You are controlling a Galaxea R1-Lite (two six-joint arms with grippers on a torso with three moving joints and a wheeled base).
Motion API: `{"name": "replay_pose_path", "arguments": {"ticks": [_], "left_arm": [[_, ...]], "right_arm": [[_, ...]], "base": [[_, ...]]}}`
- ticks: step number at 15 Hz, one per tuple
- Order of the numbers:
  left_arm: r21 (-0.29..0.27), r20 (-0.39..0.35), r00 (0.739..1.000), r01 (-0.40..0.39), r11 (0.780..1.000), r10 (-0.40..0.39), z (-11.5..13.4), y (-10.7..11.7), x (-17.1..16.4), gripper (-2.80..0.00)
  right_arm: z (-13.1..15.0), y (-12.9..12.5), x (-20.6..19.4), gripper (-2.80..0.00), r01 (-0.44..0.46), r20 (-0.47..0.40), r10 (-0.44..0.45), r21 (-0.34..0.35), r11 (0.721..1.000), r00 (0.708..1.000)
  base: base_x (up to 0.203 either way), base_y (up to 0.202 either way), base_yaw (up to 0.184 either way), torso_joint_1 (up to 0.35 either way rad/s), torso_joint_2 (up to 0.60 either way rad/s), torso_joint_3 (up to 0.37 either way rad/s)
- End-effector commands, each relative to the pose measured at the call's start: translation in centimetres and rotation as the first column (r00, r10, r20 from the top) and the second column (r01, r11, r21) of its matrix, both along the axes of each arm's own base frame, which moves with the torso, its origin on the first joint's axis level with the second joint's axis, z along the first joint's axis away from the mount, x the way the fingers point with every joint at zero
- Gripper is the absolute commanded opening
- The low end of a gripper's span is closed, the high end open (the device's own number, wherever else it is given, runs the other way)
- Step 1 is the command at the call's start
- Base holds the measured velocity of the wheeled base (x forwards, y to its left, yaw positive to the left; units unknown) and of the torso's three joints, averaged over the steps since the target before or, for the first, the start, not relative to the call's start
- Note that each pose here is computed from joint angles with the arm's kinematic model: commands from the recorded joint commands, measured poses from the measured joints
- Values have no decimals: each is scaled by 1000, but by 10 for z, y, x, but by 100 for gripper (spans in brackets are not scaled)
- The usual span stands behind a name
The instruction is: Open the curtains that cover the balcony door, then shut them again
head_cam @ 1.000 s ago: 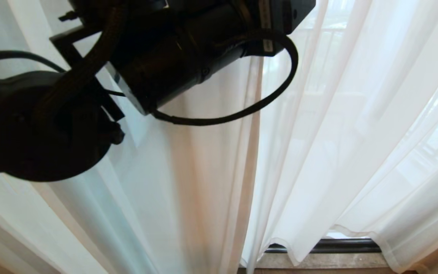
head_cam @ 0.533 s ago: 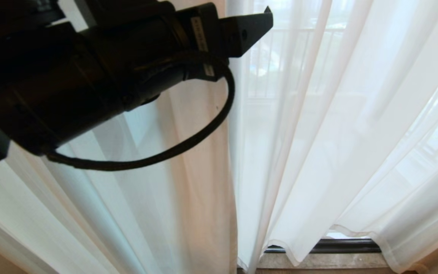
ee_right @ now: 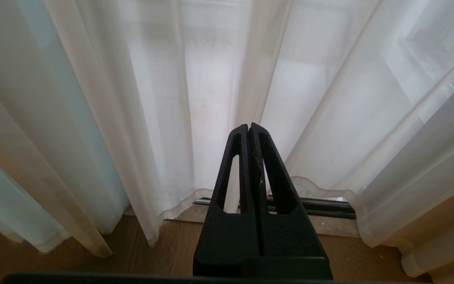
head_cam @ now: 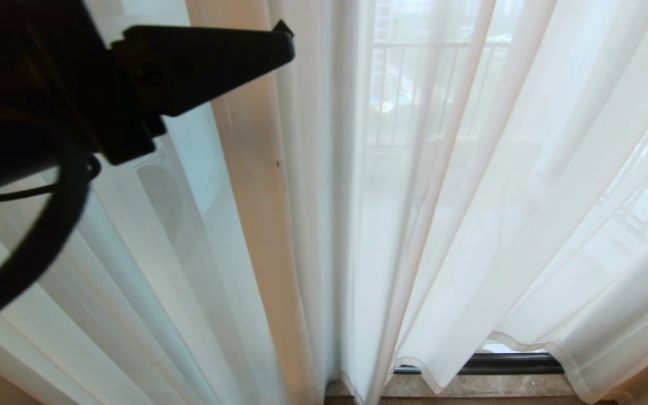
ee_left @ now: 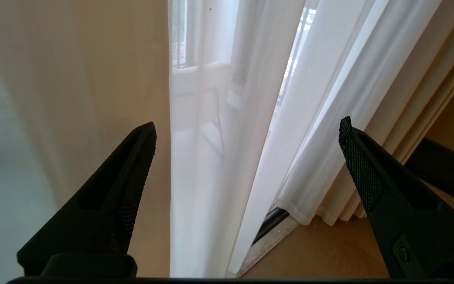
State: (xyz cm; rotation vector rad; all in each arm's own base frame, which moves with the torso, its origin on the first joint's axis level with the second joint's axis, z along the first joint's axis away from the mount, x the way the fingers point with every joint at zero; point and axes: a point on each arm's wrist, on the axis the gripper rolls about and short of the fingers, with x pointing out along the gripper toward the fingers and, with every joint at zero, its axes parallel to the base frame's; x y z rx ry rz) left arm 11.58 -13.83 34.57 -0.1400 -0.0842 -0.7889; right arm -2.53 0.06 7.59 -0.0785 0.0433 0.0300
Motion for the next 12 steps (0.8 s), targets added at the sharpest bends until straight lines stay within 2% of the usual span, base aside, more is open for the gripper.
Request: {"name": "replay_pose_path", "arguments": {"ticks": [1,3,4,12], "left_arm": [[-24,18,1000,-6,1000,6,6,27,-21,0],[-21,9,1000,-30,999,30,4,35,-27,0],[-22,9,999,-33,999,34,5,38,-29,-280],[-20,6,999,-42,999,42,6,51,-40,-280]], "right_arm": [[0,0,0,-280,-1,-2,1,-1,1000,1000],[0,0,0,-280,1,-3,-1,-1,1000,1000],[0,0,0,-280,-1,-3,1,-1,1000,1000],[0,0,0,-280,-1,-2,1,-1,1000,1000]], "base": [[0,0,0,0,0,0],[0,0,0,0,0,0],[0,0,0,0,0,0],[0,0,0,0,0,0]]}}
